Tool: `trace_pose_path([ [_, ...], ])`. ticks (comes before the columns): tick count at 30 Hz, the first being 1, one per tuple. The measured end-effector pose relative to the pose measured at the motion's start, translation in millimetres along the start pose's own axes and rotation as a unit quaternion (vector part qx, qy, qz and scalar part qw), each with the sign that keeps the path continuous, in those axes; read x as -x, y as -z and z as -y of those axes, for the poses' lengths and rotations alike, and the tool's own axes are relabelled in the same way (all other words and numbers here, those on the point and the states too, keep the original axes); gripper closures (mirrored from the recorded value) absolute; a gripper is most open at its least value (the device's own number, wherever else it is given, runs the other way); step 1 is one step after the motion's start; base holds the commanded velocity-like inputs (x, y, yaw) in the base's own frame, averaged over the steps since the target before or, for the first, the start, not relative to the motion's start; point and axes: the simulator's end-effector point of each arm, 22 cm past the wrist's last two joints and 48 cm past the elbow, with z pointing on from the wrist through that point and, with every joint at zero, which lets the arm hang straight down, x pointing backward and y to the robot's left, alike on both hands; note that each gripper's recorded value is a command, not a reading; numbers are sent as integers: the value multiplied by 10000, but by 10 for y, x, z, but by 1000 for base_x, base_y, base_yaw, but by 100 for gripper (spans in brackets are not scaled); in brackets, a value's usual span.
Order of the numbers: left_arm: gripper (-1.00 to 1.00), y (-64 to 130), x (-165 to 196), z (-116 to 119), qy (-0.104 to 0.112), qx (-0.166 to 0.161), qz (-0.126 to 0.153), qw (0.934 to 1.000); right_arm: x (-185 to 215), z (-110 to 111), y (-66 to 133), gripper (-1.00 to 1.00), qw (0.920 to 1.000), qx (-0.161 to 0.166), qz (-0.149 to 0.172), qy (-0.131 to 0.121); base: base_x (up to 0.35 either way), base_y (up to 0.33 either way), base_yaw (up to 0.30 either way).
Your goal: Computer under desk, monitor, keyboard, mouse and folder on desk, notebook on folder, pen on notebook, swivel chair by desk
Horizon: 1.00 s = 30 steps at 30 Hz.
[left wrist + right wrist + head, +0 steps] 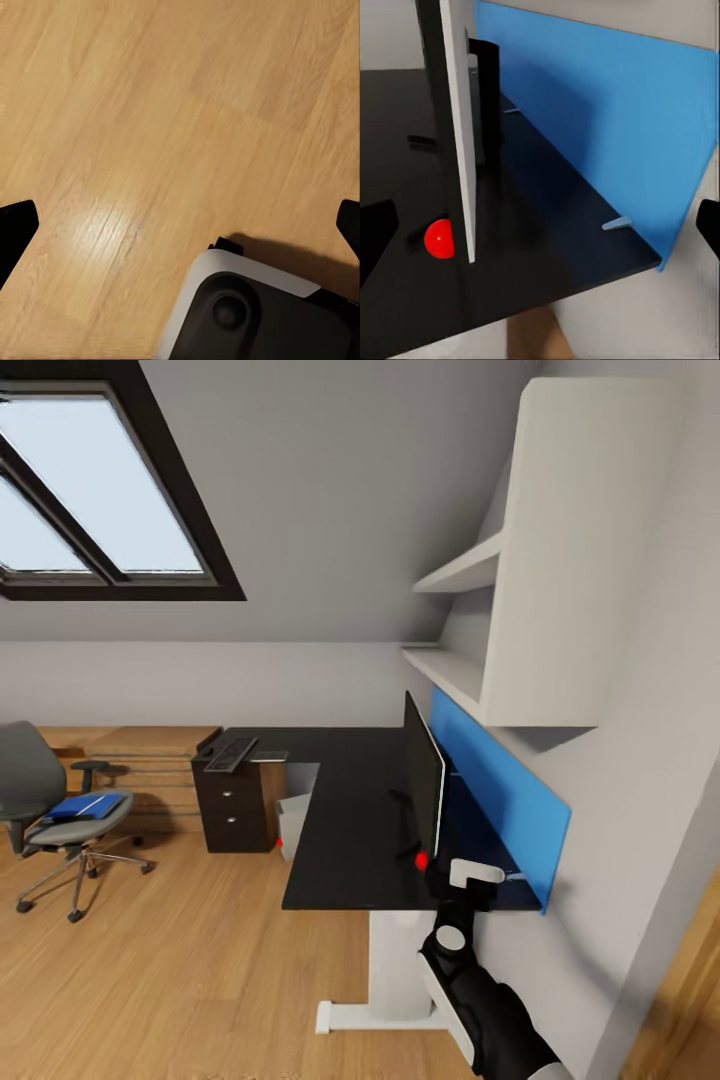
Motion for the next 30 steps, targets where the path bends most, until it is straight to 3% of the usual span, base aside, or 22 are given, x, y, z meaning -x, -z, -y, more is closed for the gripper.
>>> trace_pose_path([
  [5,-100,-1,2,-8,-3,7,1,10000,4,-49,23,-100,10000,48,6,4,-336,94,0],
  [10,-100,-3,5,-14,-4,10,4,10000,22,-326,156,-100,9992,361,81,131,-320,83,0],
  [12,-100,-1,7,-23,-3,15,11,10000,2,-425,214,-100,9985,485,96,217,-41,7,0],
  [21,-100,-2,8,-23,-5,15,10,10000,-391,-473,226,-100,9968,565,-247,508,-9,2,0],
  [24,-100,-2,7,-24,-6,16,9,10000,-573,-536,244,-100,9951,722,-478,476,0,0,0],
  [27,-100,-4,9,-30,-5,21,10,10000,-978,-603,290,-100,9895,961,-1015,360,0,0,0],
  [30,-100,-7,14,-46,-5,32,13,10000,-1219,-637,335,-100,9847,1104,-1315,293,0,0,0],
])
